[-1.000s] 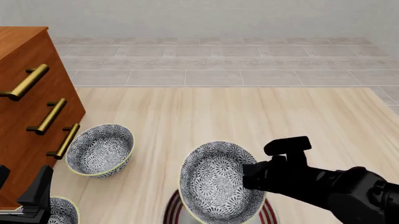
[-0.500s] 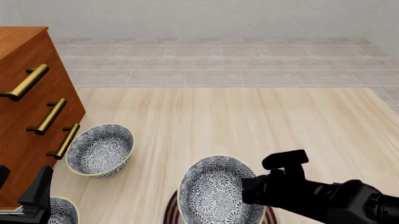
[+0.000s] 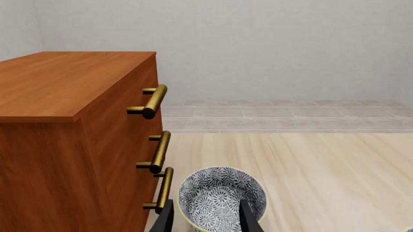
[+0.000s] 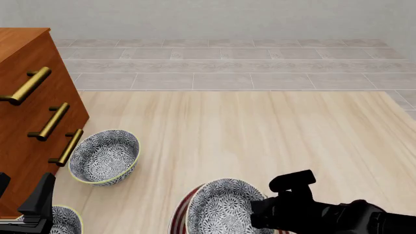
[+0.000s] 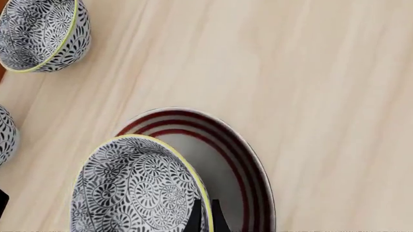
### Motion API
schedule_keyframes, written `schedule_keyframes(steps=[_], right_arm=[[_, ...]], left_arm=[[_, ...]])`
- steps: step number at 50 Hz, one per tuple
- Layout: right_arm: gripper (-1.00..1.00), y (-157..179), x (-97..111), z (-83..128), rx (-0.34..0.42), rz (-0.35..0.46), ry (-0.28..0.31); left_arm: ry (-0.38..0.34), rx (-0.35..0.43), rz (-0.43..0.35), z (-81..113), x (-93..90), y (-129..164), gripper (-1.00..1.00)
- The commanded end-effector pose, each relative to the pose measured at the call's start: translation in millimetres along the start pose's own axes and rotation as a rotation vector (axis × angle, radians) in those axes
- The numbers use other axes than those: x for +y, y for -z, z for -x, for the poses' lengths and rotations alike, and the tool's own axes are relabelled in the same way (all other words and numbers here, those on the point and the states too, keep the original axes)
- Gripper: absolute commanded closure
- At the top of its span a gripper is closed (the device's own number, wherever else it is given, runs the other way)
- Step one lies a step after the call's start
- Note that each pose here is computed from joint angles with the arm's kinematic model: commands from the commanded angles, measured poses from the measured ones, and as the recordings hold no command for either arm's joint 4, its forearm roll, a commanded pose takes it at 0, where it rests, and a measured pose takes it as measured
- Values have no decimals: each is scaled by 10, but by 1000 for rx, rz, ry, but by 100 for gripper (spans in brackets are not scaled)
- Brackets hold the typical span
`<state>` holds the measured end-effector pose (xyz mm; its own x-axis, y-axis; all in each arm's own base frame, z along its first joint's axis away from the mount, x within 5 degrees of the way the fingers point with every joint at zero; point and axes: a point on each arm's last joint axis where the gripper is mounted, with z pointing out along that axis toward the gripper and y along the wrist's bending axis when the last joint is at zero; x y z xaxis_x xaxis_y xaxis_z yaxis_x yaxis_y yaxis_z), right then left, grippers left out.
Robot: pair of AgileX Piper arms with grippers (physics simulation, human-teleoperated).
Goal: Pick up the bowl and put it in the front on the plate.
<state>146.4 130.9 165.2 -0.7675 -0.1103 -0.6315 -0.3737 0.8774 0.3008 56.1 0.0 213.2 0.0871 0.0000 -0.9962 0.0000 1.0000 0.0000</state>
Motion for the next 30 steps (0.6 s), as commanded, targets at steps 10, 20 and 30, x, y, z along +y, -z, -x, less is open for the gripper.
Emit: schedule_keyframes(steps=[10, 20, 30], right_arm=[[100, -52, -9, -54, 16, -3, -25], [100, -123, -11, -31, 18, -9, -16], [-100, -152, -48, -8, 17, -24, -6]], left_arm=[[0, 0, 0, 0, 0, 0, -100], [0, 0, 0, 0, 0, 0, -100], [0, 0, 0, 0, 0, 0, -100]])
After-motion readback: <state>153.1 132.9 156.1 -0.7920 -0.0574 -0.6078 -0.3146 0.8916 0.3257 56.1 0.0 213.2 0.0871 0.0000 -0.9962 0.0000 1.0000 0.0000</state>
